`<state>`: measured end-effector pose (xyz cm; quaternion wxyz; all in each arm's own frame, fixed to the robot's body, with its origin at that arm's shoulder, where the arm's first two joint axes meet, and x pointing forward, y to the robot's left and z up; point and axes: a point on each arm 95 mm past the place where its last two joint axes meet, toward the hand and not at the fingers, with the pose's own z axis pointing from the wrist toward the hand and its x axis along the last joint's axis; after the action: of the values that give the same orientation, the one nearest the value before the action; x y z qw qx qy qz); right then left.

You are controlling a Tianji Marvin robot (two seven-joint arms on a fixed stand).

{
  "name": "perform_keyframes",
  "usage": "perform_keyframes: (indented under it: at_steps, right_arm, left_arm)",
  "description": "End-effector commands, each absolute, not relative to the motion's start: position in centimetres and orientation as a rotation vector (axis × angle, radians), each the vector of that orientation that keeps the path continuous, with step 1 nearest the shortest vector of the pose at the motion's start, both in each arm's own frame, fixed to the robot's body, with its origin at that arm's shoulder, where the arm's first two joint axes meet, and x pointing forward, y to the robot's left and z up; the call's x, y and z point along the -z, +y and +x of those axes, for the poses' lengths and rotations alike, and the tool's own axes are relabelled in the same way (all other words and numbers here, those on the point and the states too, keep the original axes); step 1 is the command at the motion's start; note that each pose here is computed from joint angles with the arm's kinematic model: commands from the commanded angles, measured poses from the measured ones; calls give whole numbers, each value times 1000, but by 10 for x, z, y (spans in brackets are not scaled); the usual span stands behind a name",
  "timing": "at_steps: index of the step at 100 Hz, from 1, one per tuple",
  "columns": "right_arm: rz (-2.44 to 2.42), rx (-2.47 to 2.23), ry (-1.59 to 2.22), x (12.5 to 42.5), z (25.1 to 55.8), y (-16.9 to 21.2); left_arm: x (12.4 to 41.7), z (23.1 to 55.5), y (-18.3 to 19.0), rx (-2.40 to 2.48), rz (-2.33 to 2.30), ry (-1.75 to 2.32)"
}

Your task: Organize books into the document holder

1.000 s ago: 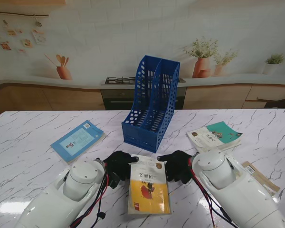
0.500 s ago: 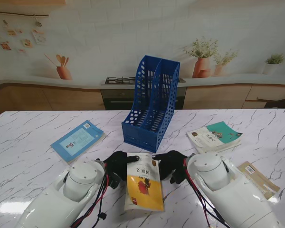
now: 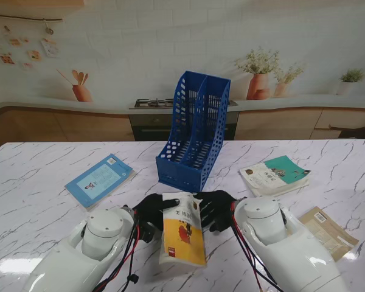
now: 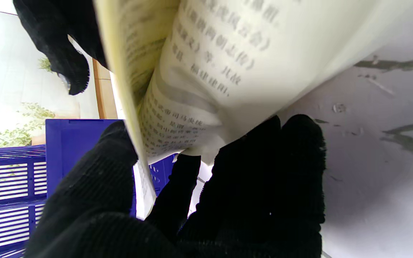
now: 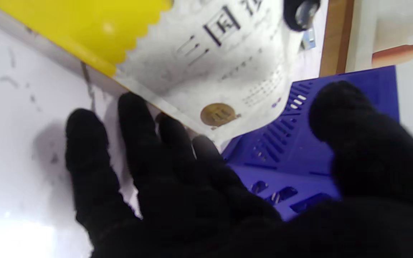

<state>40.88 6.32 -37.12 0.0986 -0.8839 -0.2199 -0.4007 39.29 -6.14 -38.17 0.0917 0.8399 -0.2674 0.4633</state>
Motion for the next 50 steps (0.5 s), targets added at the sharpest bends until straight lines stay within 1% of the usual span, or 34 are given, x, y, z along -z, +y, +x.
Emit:
perform_keyframes:
  at_steps: [1, 23, 50]
  right_arm:
    - [-2624, 988, -632, 412, 382, 74]
    - [-2595, 915, -497, 412, 380, 76]
    - [-2619, 917, -491, 412, 380, 74]
  left_arm:
    - [414, 368, -74, -1245, 2489, -788]
    - [414, 368, -73, -1244, 2484, -783]
    - [413, 367, -72, -1241, 2472, -764]
